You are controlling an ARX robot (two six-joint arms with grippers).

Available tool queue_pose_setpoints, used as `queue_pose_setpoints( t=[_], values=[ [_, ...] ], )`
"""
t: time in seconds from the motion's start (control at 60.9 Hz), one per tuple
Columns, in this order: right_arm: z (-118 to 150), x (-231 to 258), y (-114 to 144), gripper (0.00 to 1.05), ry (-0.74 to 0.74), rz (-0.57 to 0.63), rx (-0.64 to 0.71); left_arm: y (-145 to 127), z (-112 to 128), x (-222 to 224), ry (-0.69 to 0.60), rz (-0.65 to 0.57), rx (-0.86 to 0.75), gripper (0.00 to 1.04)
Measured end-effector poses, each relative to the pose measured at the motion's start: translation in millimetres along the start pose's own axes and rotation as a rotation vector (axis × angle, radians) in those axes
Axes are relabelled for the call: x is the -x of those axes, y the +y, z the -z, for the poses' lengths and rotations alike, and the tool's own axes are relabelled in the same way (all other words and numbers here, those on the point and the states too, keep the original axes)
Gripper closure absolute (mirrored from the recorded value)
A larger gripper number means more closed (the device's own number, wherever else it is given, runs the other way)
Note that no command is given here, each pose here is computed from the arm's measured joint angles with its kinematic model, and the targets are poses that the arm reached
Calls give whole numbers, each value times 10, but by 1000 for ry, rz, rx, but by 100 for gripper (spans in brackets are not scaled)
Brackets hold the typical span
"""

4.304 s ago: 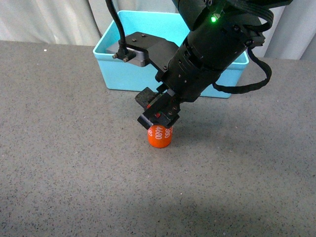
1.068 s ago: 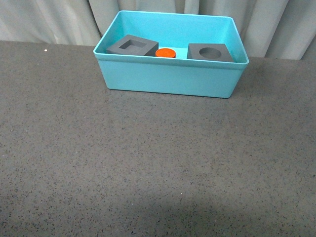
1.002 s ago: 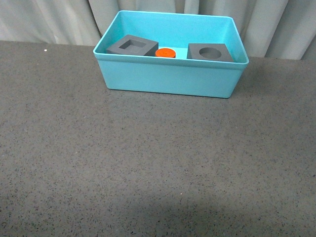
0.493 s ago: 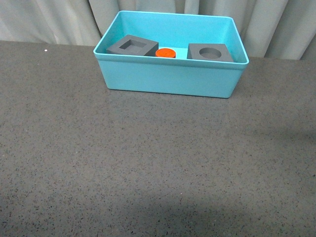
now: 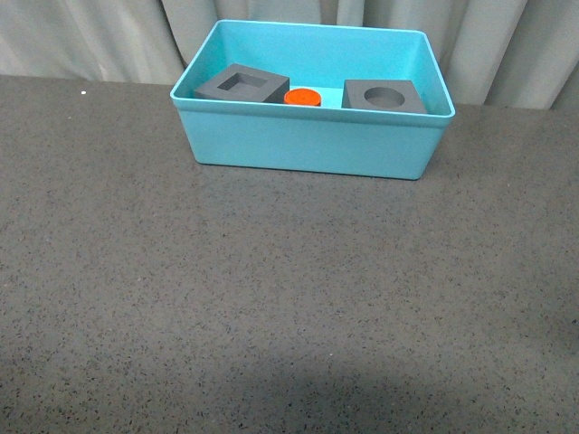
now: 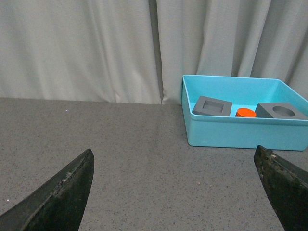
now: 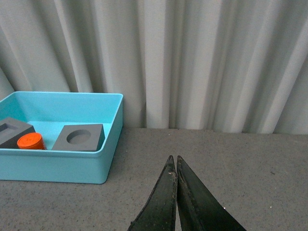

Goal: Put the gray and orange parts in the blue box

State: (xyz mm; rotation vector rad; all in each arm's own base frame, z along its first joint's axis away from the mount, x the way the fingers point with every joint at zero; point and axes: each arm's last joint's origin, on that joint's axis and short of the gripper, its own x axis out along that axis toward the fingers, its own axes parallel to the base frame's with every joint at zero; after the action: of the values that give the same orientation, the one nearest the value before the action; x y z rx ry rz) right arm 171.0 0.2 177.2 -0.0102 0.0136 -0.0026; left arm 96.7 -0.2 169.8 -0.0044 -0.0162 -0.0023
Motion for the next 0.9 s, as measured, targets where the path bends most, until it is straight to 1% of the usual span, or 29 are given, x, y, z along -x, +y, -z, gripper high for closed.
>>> queue_pose_setpoints(
  t=[0.23, 0.345, 0.904],
  values=[
    [92, 196, 0, 104, -19, -2, 0, 0, 0, 0, 0, 0, 0, 7],
    [169, 262, 1, 104, 9, -2, 0, 0, 0, 0, 0, 0, 0, 7],
    [98, 506, -1, 104, -20, -3, 0, 0, 0, 0, 0, 0, 0, 7]
  ],
)
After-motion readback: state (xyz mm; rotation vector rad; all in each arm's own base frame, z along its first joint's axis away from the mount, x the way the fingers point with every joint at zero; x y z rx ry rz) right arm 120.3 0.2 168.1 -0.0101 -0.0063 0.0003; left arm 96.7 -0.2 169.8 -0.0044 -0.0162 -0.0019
